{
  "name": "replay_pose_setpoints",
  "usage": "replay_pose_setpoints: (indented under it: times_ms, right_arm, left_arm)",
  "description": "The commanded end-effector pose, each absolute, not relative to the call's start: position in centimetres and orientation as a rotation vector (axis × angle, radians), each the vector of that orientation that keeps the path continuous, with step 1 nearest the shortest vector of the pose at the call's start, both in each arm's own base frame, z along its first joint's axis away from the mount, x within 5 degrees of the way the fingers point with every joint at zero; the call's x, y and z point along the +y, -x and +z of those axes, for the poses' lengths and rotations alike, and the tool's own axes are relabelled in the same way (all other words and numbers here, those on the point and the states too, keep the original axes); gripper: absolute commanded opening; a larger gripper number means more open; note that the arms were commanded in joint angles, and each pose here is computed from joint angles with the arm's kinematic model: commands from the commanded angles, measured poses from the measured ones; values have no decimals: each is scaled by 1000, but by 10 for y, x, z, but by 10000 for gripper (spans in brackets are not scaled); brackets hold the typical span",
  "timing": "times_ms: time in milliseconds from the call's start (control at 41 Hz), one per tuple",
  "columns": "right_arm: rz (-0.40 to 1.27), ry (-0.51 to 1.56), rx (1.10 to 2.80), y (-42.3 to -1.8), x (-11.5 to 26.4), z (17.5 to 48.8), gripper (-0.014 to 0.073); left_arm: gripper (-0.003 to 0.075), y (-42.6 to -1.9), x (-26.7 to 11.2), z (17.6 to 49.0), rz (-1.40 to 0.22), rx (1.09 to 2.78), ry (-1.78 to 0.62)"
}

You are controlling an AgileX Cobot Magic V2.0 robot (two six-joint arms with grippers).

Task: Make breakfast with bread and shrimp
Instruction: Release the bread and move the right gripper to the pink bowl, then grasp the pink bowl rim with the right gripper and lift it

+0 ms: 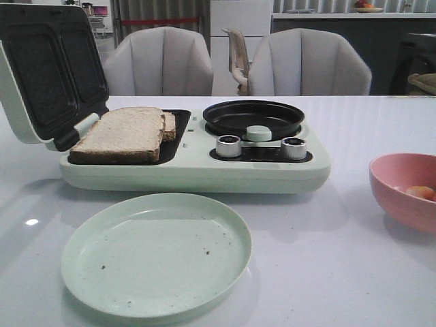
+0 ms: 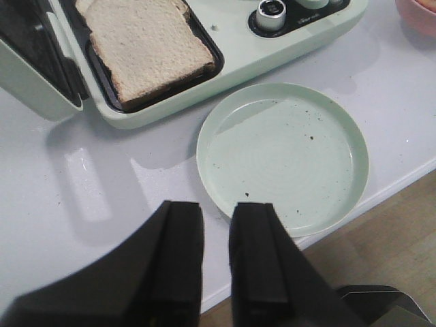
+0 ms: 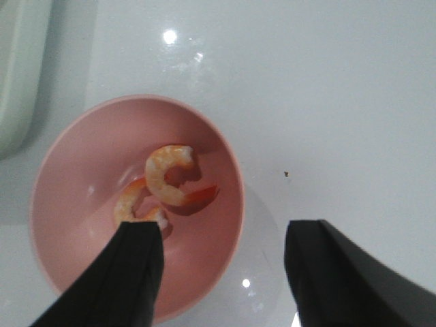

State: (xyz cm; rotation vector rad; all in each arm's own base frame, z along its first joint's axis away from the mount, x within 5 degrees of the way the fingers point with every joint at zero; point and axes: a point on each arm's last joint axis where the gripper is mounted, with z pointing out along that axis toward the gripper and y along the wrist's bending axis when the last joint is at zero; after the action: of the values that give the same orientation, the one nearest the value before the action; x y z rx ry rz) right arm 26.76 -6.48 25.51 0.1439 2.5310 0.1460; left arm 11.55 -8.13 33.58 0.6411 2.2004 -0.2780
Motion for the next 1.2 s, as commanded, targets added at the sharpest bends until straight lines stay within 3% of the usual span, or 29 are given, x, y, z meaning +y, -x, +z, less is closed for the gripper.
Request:
replay_pose_setpoints:
  times_ms: [0, 366, 659, 732, 976, 1172]
  right_arm:
    - [101, -164, 2460, -280, -72, 257, 505]
    - [116, -169, 2572, -312, -71, 200, 491]
    - [148, -146, 2557, -325, -66, 209, 90]
    - [139, -146, 2550, -326, -67, 209, 29]
    - [120, -128, 2534, -328, -68, 215, 36]
    - [58, 31, 2464, -334, -58, 257, 43]
  left_arm:
    - [202, -119, -86, 350, -314, 2105, -630]
    - [202, -125, -91, 344, -300, 2139, -643]
    - [202, -127, -92, 342, -295, 2151, -647]
    - [202, -127, -92, 342, -295, 2153, -647]
    - [202, -126, -92, 342, -291, 2160, -648]
    - [202, -126, -92, 342, -291, 2160, -648]
